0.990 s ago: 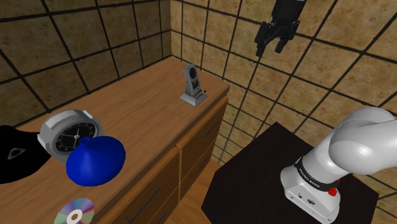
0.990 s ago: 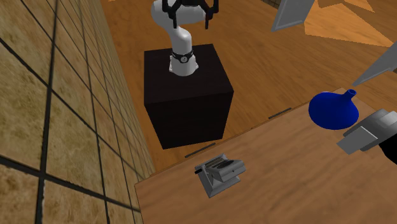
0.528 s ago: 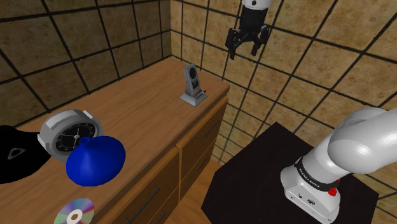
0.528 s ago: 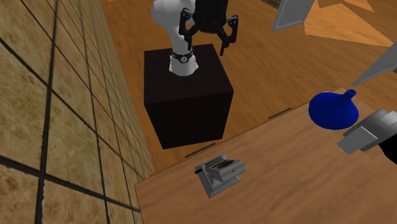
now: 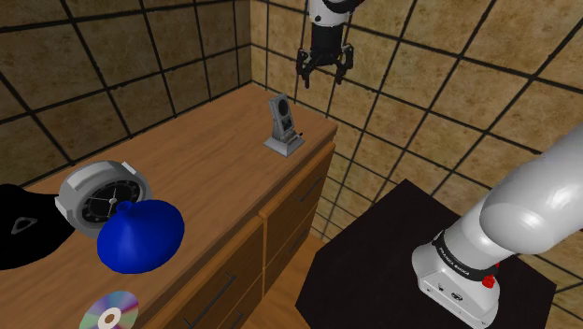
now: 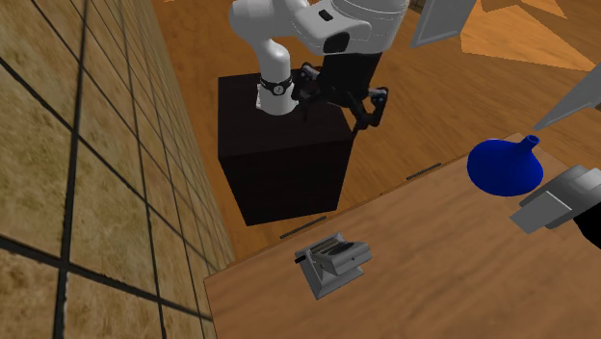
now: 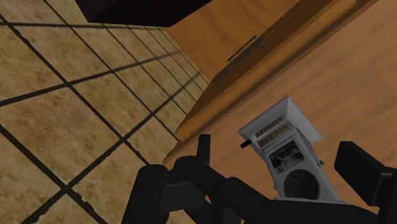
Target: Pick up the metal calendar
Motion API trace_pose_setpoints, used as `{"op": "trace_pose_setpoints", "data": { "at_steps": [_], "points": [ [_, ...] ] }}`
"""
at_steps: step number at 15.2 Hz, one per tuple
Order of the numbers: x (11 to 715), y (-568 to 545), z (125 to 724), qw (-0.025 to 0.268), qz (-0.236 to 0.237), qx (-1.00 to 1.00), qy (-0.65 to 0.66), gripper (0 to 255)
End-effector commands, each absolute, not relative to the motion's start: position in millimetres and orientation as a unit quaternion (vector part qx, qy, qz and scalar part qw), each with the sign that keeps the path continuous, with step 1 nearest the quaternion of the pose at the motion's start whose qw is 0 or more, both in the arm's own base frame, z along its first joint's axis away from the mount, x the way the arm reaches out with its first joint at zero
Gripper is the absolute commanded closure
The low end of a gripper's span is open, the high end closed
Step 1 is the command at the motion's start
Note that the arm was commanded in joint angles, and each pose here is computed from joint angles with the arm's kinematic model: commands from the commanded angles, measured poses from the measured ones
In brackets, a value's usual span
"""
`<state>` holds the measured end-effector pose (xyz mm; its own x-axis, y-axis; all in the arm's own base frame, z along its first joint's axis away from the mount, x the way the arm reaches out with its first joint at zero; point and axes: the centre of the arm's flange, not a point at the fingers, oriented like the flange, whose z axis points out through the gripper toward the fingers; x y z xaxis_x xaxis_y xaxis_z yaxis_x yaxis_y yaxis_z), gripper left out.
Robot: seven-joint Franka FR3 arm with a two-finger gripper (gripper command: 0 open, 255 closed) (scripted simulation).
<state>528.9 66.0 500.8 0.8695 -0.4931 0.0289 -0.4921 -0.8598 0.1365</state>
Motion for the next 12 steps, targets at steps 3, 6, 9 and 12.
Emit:
{"op": "trace_pose_setpoints", "data": {
  "at_steps": [3,6,9,12],
  "points": [
    [578,75,472,0.085,-0.006,0.951,-0.298,0],
    [616,76,453,0.097,-0.008,0.94,-0.328,0],
    [653,74,433,0.109,-0.01,0.927,-0.358,0],
    [690,69,414,0.12,-0.012,0.914,-0.387,0]
  ]
}}
